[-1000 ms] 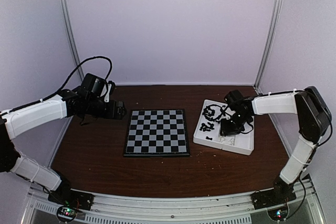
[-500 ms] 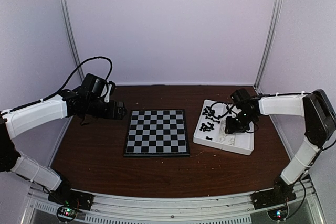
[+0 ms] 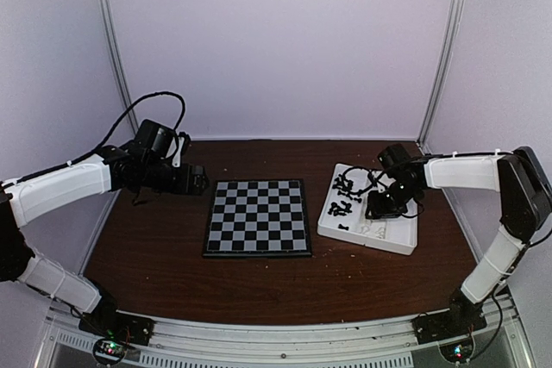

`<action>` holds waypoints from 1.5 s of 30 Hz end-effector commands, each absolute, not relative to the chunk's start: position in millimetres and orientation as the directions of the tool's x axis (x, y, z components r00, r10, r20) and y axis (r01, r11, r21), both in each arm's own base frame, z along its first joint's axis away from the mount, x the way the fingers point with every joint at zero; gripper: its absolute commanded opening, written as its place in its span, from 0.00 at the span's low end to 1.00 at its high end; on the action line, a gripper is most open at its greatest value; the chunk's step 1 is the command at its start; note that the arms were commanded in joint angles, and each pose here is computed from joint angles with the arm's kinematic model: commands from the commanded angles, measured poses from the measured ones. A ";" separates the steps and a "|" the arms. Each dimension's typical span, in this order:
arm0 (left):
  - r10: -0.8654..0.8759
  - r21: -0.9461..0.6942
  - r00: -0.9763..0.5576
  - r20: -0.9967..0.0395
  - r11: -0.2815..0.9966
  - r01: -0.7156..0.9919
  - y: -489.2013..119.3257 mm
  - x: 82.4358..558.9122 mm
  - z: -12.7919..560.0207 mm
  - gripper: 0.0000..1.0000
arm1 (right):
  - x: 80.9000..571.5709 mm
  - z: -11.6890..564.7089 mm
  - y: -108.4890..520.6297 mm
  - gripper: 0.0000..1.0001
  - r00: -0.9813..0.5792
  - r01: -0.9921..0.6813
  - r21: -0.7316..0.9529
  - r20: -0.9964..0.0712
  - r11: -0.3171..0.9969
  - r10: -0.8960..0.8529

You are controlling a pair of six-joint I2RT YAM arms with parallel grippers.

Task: Set up the chess pieces on the board
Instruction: Adjust the chess piece in the storage box, then pick up the chess piece from the storage box.

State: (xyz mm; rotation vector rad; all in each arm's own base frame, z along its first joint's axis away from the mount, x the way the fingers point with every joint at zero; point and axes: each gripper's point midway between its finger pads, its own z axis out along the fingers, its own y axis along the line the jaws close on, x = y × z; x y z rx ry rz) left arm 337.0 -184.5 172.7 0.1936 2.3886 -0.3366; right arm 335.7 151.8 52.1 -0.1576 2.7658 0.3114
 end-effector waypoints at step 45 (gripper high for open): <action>0.038 -0.194 -0.722 -0.691 0.952 0.235 -185.1 336.5 178.5 0.95 | 334.3 154.7 199.5 0.03 -0.786 -0.339 0.003 -0.550 0.941 -0.281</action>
